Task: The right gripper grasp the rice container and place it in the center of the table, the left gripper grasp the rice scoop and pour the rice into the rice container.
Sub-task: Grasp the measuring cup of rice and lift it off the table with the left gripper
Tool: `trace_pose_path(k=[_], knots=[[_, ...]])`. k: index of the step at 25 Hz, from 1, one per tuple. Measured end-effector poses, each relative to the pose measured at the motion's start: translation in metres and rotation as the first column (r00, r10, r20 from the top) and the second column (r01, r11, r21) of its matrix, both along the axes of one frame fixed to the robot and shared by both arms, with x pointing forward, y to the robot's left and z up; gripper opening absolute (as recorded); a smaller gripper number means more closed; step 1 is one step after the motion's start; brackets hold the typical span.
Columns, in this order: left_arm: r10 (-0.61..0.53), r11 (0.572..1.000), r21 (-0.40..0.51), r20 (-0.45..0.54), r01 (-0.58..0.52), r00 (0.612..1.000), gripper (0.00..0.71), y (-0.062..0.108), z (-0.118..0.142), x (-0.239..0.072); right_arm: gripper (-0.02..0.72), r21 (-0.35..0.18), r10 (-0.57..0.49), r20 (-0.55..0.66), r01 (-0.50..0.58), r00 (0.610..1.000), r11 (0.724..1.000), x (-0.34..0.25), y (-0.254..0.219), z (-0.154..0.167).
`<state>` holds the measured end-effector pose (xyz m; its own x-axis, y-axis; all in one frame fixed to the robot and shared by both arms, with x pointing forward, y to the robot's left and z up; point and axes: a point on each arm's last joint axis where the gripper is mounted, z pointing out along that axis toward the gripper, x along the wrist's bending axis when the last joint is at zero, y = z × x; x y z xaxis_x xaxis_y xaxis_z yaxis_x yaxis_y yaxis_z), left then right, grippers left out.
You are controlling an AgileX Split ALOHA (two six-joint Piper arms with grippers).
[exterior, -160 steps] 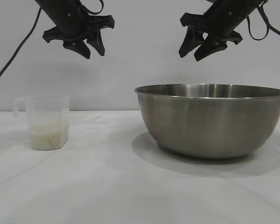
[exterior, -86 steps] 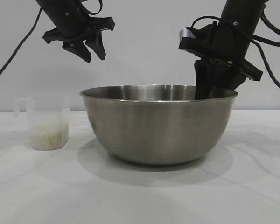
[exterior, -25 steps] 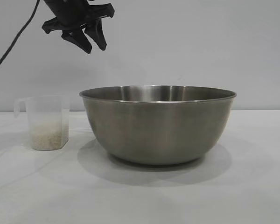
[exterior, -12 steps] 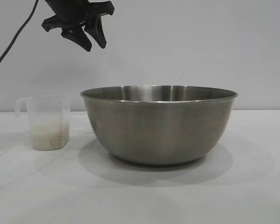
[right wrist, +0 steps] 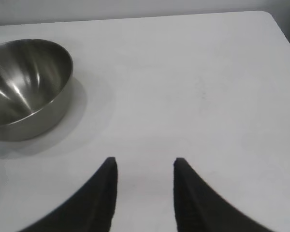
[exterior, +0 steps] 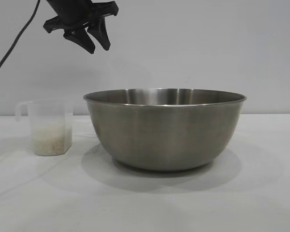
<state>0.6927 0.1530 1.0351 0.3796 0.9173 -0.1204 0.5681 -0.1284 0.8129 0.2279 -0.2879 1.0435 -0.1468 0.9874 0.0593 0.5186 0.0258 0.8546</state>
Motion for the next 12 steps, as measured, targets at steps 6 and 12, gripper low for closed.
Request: trace_pose_path(k=[6,12], knots=[[-0.003,0.999,0.032,0.108,-0.001,0.994,0.261,0.008,0.036,-0.016,0.479,-0.002,0.007,0.000,-0.007,1.000,1.000,0.000,0.000,0.000],[0.095,0.993,0.034,0.323,-0.111,0.942,0.261,0.037,0.052,-0.078,0.515,-0.001,0.023,0.000,-0.023,1.000,1.000,0.000,0.000,0.000]])
